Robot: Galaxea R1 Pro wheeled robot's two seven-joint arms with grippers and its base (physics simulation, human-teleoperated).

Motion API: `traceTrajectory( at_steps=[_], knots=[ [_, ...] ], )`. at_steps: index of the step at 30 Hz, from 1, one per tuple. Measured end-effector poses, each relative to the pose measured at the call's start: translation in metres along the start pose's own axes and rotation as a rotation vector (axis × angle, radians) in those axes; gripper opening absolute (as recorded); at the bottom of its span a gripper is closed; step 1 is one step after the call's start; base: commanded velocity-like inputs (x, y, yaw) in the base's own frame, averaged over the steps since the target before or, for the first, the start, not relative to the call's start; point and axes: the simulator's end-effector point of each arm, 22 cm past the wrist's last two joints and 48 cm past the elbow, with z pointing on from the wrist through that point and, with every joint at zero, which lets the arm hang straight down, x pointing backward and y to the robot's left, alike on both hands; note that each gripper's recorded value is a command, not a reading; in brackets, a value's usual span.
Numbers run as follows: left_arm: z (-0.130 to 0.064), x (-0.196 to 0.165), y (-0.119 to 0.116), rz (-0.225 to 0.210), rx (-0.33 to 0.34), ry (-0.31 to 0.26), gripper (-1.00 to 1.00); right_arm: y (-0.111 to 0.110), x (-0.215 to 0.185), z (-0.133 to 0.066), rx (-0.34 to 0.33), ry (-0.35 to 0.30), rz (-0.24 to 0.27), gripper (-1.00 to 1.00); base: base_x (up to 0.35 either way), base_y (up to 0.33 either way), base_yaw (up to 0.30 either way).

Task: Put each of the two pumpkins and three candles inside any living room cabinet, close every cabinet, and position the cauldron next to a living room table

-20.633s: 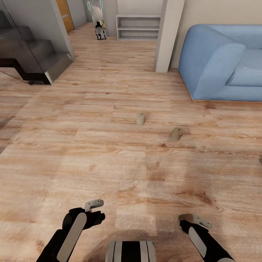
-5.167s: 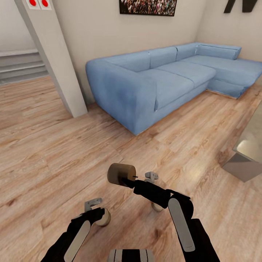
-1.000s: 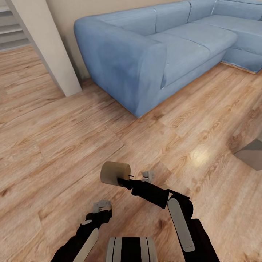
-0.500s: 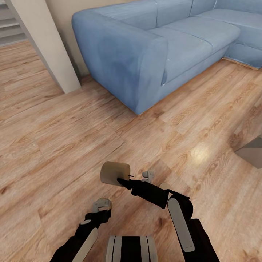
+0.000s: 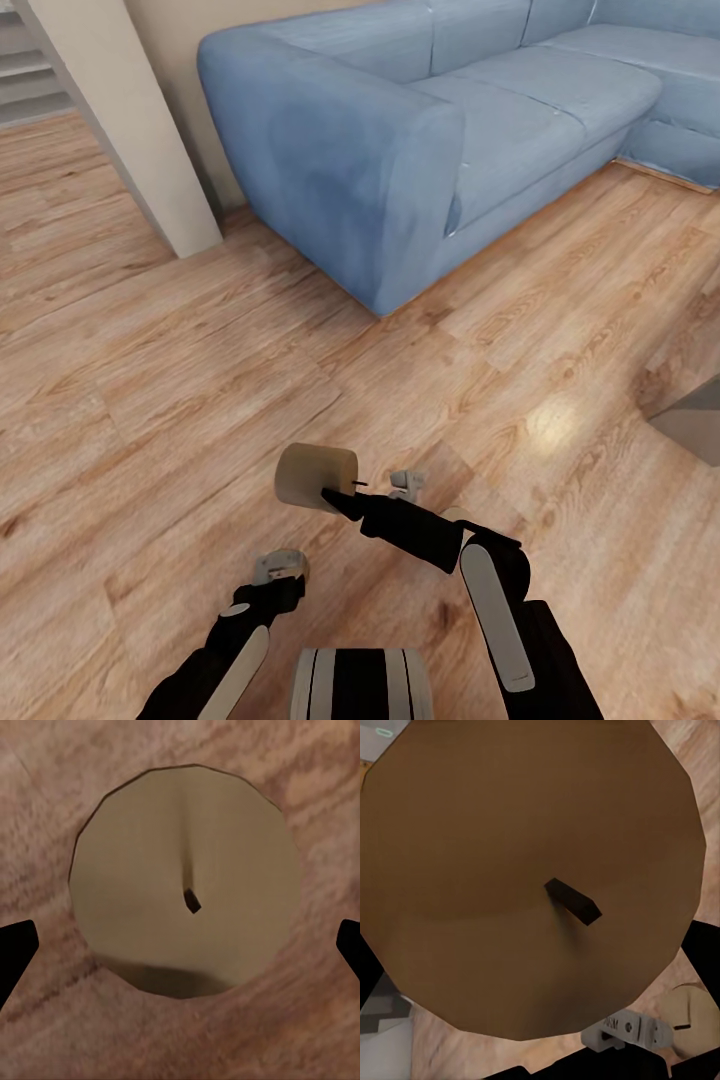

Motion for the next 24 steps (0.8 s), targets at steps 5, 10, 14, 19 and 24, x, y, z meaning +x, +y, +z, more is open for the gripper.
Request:
traceTrajectory(
  at_steps=[5,10,14,19,24],
  knots=[
    [0.0000,0.0000,0.0002,0.000,0.000,0.000,1.00,-0.0001,0.0001,0.0000,0.000,0.000,0.000,-1.00,0.022,0.031,0.000],
    [0.0000,0.0001,-0.0002,0.000,0.000,0.000,1.00,0.0000,0.0000,0.0000,0.000,0.000,0.000,-1.00,0.057,0.061,0.000],
    [0.0000,0.0002,0.0000,-0.001,0.000,0.001,1.00,0.0001,0.0000,0.0000,0.000,0.000,0.000,-1.00,0.054,0.037,0.000],
    [-0.0001,0.0002,-0.0009,0.000,0.001,0.000,1.00,0.0000,0.0000,0.0000,0.000,0.000,0.000,-1.00,0.010,0.007,0.000],
    [-0.0002,0.0004,-0.0016,0.002,0.002,0.000,1.00,0.0000,0.0000,0.0000,0.000,0.000,0.000,-1.00,0.001,0.000,0.000]
  ],
)
